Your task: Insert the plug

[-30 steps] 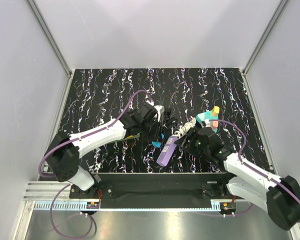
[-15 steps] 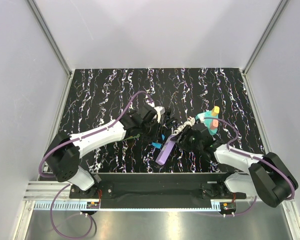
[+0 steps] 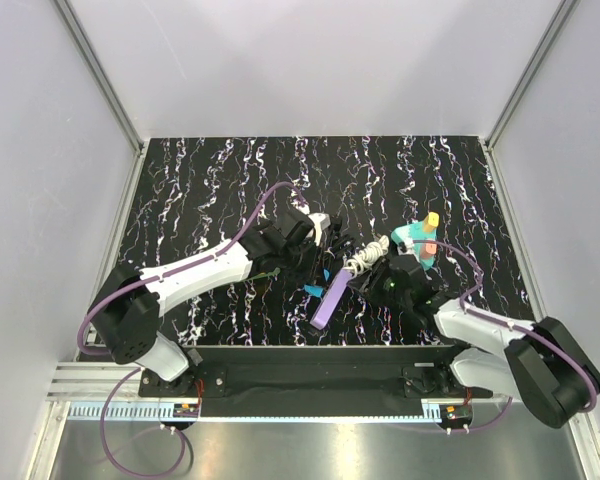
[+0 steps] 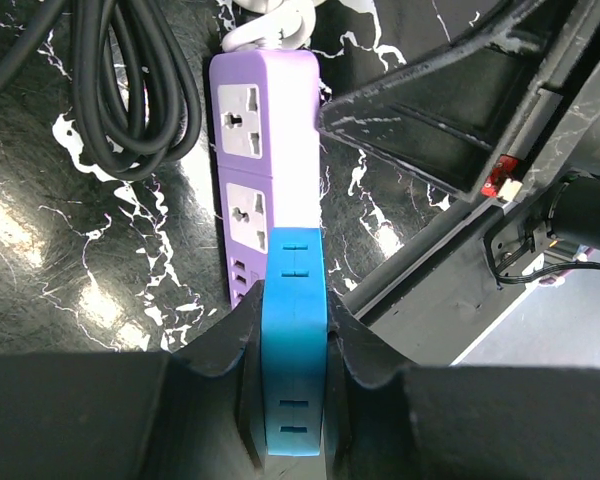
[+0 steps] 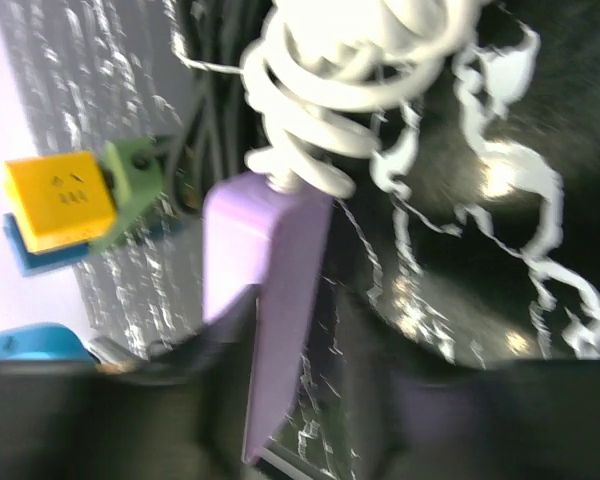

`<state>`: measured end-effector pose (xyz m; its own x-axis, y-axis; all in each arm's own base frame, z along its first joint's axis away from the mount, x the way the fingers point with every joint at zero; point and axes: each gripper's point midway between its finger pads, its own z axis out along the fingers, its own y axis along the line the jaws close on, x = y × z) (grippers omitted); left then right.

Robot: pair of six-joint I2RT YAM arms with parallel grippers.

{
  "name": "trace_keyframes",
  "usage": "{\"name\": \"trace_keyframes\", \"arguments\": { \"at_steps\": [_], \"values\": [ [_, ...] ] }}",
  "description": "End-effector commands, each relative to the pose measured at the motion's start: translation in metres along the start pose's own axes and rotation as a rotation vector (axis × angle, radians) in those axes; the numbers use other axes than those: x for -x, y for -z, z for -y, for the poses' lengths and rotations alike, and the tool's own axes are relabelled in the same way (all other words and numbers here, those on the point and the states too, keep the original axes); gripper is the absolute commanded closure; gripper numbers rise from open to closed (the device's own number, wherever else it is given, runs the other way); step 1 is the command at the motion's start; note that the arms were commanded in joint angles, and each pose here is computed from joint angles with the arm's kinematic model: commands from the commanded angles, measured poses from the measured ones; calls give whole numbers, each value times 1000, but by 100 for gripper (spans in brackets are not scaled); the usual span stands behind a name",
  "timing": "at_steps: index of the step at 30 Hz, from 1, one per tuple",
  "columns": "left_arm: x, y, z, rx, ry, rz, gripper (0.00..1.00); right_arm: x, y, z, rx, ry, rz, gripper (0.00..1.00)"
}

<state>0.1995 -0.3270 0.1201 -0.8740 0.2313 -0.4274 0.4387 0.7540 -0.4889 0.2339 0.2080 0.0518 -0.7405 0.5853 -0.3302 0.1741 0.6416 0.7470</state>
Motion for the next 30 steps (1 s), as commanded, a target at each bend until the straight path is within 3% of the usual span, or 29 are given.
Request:
{"name": "trace_keyframes", "arguments": {
  "at_steps": [1, 5, 11, 30],
  "values": [
    [19, 15, 2, 8, -14, 82, 100, 6, 12, 3, -60, 67, 14, 46],
    [21, 28, -9, 29, -1, 111, 100, 22, 30, -13, -89, 69, 47, 37],
    [15, 44, -17, 47, -35, 139, 100, 17, 26, -20, -171, 76, -46, 34],
    [0, 68, -17, -1, -135, 189, 100, 17, -19, -34, -326, 98, -118, 31]
  ]
}}
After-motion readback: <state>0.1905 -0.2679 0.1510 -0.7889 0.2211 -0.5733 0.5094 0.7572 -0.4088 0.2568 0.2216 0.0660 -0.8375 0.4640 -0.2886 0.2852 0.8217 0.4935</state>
